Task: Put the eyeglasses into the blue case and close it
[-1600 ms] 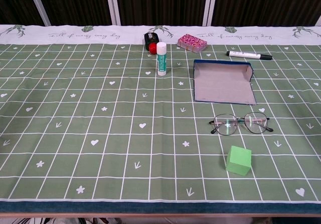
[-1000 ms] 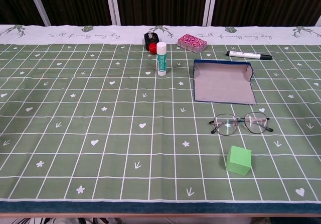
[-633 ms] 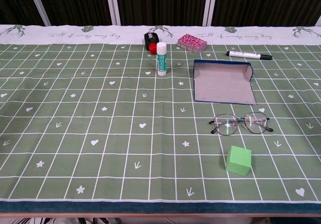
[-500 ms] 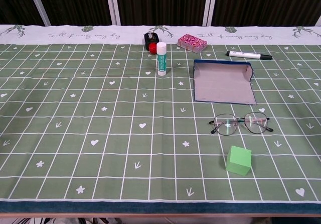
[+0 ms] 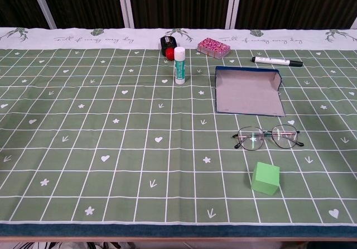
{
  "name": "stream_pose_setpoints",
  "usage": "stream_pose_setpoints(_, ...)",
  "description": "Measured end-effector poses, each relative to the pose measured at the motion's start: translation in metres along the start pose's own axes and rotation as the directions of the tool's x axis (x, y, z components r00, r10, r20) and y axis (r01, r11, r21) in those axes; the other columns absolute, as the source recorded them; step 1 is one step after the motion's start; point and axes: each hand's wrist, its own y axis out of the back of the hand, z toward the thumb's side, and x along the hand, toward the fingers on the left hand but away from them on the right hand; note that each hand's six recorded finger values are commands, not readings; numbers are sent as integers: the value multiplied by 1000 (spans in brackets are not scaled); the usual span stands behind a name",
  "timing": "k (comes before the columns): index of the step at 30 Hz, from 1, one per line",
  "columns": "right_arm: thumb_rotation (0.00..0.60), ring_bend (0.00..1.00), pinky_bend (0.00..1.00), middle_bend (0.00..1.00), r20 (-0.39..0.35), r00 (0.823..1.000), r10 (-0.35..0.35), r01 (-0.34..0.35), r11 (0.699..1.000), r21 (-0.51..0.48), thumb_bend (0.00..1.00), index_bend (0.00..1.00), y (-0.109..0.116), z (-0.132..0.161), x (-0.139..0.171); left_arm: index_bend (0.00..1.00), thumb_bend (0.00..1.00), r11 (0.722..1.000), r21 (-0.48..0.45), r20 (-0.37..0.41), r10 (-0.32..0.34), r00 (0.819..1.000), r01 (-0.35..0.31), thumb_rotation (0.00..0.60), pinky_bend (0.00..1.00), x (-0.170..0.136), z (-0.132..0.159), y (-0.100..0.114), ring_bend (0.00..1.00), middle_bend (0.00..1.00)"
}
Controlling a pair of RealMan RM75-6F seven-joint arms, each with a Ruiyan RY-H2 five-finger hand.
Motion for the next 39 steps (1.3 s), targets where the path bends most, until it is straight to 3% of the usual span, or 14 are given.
stream_pose_setpoints(4,600,48,183,54,-15,1000,9,-9,1000,16,248,294,0,16,-25,159,312,1000,-1,-1,-2,1000,2,600,0,0,0,-1,0,0)
stream_pose_setpoints(8,600,48,183,54,-17,999,27,-27,1000,-14,319,328,-15,36,-44,159,313,1000,-7,-6,-1,1000,1,600,0,0,-1,0,0,0)
stream_pose_setpoints(20,600,47,183,54,-23,998,62,-63,997,-54,327,412,-60,85,-83,158,314,1000,-14,-15,-6,1000,6,600,0,2,-4,-1,0,0)
stream_pose_setpoints(39,600,47,183,54,2,998,66,-66,996,-54,339,496,-84,99,-101,159,313,1000,-14,-21,-9,1000,9,600,0,2,-5,-1,0,0)
